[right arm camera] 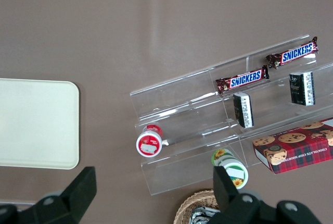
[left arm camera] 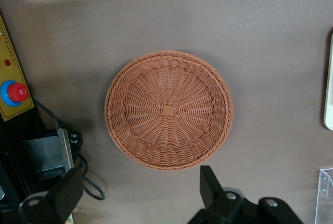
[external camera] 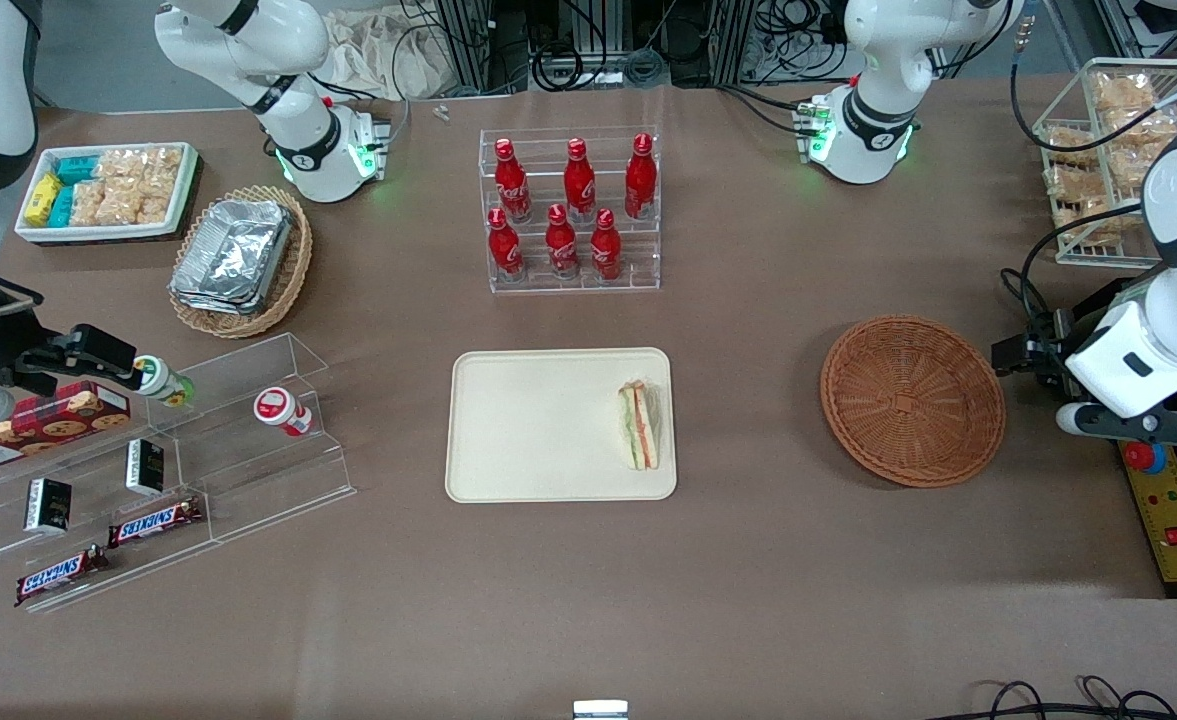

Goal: Place sandwich from basket to tray

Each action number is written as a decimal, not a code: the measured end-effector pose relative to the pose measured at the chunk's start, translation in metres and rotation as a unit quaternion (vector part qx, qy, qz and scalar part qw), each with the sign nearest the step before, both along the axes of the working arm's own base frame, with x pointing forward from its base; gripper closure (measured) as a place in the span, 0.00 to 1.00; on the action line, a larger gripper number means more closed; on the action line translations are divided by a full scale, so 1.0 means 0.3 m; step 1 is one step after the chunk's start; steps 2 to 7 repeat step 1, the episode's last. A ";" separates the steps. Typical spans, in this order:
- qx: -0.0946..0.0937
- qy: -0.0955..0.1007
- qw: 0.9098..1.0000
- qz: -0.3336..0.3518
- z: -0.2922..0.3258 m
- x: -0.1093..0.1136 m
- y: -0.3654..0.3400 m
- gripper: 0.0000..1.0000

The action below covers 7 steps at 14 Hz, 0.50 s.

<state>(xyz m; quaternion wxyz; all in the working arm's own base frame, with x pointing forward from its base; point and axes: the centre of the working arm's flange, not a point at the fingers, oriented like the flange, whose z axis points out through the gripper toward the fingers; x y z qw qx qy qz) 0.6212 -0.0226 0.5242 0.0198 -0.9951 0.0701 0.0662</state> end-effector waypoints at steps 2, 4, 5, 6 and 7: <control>0.000 0.000 1.000 0.000 0.000 0.000 0.000 0.00; 0.000 0.000 1.000 0.000 0.000 0.000 0.000 0.00; 0.000 0.000 1.000 0.000 0.000 0.000 0.000 0.00; 0.000 0.000 1.000 0.000 0.000 0.000 0.000 0.00; 0.000 0.000 1.000 0.000 0.000 0.000 0.000 0.00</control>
